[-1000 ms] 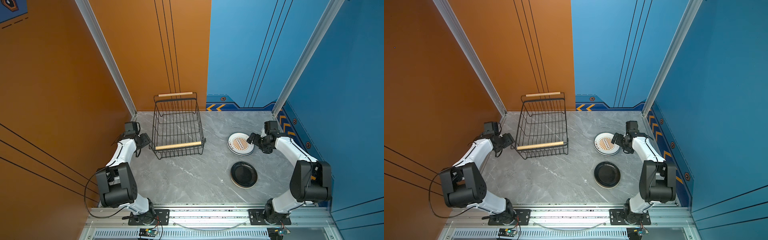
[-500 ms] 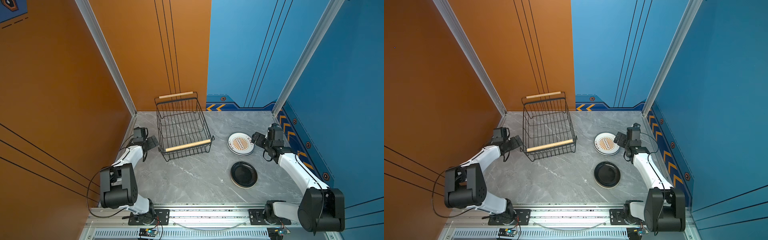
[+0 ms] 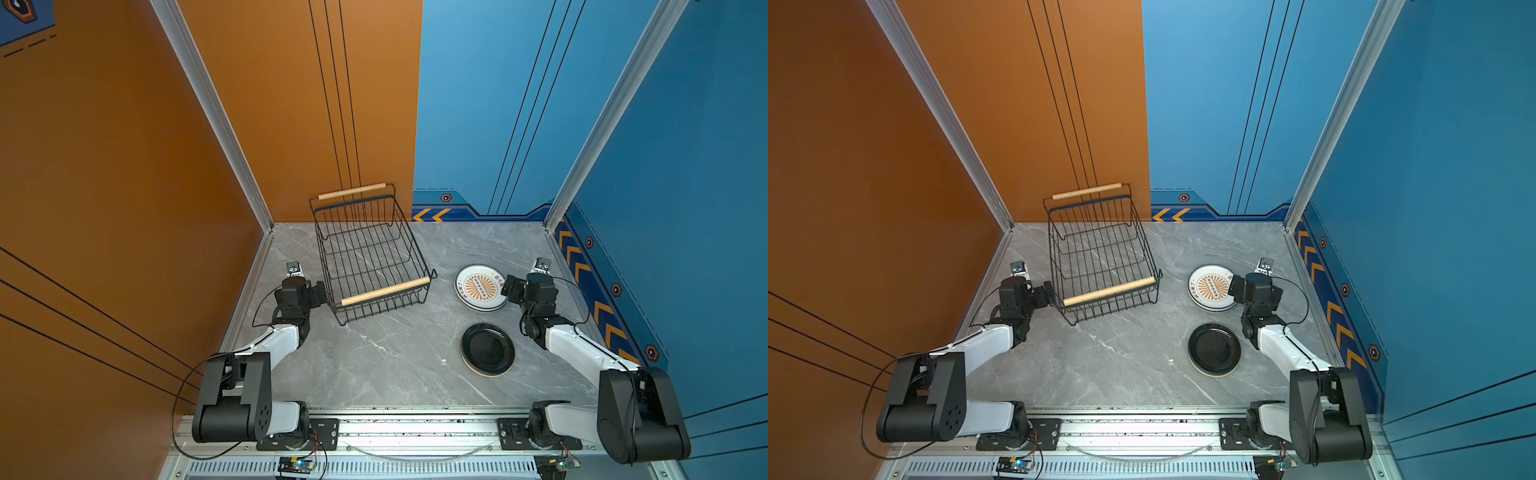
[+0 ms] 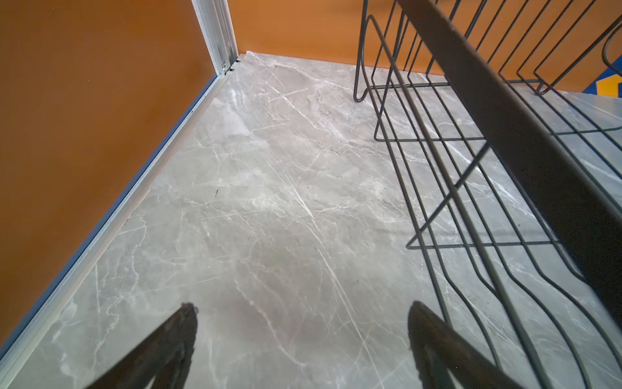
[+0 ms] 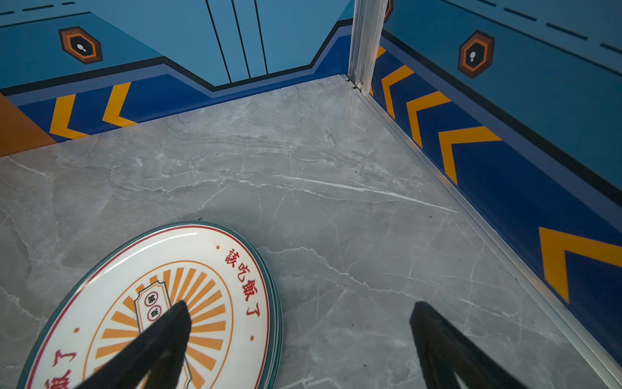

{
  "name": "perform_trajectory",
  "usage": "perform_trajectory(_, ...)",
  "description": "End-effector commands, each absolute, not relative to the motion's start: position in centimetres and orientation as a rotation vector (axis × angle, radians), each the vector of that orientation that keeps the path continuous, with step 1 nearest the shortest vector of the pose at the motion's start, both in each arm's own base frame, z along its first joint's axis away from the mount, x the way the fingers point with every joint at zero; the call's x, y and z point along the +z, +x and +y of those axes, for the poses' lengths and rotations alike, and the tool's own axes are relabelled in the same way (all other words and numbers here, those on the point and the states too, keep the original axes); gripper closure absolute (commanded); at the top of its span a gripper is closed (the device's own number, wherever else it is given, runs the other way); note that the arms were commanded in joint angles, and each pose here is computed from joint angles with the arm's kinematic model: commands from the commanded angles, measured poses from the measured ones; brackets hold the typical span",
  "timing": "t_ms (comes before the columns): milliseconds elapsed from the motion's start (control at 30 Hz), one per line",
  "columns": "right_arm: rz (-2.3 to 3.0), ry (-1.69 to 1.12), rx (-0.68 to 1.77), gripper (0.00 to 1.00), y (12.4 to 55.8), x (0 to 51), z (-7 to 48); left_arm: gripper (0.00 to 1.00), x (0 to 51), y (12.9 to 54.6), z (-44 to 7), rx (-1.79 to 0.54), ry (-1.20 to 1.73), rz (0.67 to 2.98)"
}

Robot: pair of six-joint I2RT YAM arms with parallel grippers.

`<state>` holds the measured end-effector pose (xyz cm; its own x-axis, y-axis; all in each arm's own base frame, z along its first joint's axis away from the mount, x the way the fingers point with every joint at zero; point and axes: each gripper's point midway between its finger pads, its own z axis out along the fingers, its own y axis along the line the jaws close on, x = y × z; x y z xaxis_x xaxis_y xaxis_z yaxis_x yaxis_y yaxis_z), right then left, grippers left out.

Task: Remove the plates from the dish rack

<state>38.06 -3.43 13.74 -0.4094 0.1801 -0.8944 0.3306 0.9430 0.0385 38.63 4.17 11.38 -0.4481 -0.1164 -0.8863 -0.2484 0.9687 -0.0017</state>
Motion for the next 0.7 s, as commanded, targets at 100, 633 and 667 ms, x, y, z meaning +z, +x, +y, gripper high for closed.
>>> perform_trajectory(100, 1.966, 0.283, -0.242, 0.0, 38.8, 12.8, -3.5, 0.02, 11.8, 38.9, 1.8, 0.16, -0.094, 1.913)
perform_trajectory(633, 1.89, 0.143, -0.145, 0.0, 39.1, 9.5, -1.6, 0.02, 9.7, 38.6, 1.4, 0.259, -0.086, 1.855)
perform_trajectory(667, 1.889, 0.141, -0.146, 0.0, 39.1, 9.5, -1.6, 0.02, 9.7, 38.5, 1.2, 0.258, -0.081, 1.853)
